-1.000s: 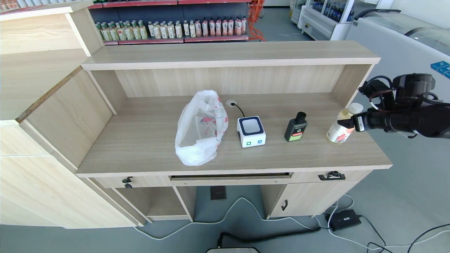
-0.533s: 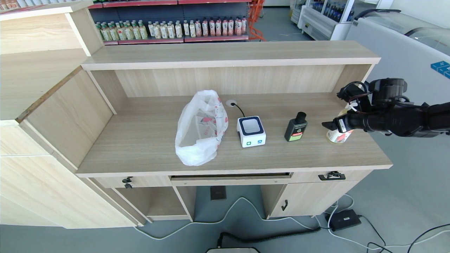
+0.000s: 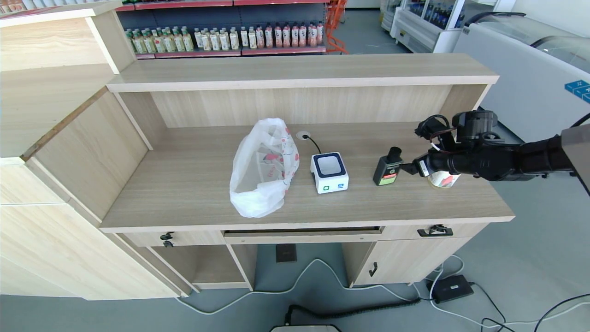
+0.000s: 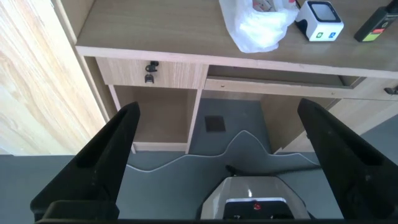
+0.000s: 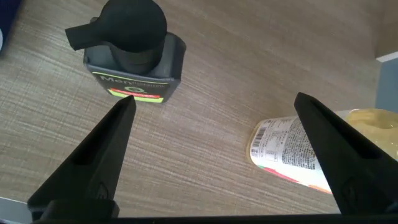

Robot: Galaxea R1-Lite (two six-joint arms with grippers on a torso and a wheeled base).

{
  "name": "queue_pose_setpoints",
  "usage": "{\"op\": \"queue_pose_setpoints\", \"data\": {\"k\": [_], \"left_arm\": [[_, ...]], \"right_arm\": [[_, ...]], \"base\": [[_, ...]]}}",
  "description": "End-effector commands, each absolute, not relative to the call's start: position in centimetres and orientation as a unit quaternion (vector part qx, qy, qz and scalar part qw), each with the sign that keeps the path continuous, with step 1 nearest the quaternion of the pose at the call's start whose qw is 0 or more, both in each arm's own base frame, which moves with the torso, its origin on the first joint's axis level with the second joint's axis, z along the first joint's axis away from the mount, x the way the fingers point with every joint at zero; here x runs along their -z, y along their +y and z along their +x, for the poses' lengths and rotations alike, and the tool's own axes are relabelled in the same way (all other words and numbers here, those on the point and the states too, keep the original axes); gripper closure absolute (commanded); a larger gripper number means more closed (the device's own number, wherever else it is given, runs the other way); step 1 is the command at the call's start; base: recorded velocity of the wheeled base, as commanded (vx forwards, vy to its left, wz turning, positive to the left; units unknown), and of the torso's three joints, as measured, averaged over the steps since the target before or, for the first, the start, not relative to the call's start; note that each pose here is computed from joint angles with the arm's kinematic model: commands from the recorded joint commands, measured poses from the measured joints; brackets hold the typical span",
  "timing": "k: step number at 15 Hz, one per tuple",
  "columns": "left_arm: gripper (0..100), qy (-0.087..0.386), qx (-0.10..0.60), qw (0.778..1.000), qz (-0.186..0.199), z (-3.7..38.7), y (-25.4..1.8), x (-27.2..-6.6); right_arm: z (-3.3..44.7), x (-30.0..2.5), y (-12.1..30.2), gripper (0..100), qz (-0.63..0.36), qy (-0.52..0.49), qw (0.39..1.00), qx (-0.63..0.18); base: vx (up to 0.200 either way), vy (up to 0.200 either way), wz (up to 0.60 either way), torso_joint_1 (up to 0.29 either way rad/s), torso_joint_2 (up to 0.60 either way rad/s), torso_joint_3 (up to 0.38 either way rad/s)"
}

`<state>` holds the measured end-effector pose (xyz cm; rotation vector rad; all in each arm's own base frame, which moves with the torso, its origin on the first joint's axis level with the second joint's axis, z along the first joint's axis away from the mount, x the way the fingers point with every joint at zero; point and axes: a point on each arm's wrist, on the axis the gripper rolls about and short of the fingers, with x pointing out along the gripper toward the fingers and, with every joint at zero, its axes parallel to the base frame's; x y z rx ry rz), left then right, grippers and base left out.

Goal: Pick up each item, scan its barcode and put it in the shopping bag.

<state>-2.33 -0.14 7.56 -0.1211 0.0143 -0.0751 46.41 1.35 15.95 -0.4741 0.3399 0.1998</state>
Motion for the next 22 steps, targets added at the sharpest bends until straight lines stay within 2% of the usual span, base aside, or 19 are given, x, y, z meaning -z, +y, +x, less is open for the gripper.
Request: {"op": "queue_pose_setpoints", "data": {"k": [1,7,13,16,22], "left_arm": [[0,0.007,0.037,0.997,-0.061,-2.3,-0.1,-7.6],[0,0.007,0.037,0.997,-0.061,-2.3,-0.1,-7.6],[0,0.007,0.038,0.997,-0.061,-2.3,-0.1,-7.6],[0,0.007,0.037,0.997,-0.061,-2.3,-0.1,-7.6],[0,0.007,0.037,0.997,-0.061,-2.3,-0.1,-7.6]], "right_arm": [[47.1,-14.9,1.9,0,-0.236,0.172,0.95,-0.105],[49.8,-13.5,4.0,0,-0.244,0.155,0.949,-0.124],[50.9,-11.9,6.0,0,-0.236,0.146,0.944,-0.178],[51.3,-11.0,6.2,0,-0.229,0.142,0.939,-0.213],[52.2,-10.1,6.4,0,-0.226,0.134,0.941,-0.216]], "base": [[0.0,0.0,0.0,0.0,0.0,0.0],[0.0,0.0,0.0,0.0,0.0,0.0],[0.0,0.0,0.0,0.0,0.0,0.0],[0.0,0.0,0.0,0.0,0.0,0.0],[0.0,0.0,0.0,0.0,0.0,0.0]]}}
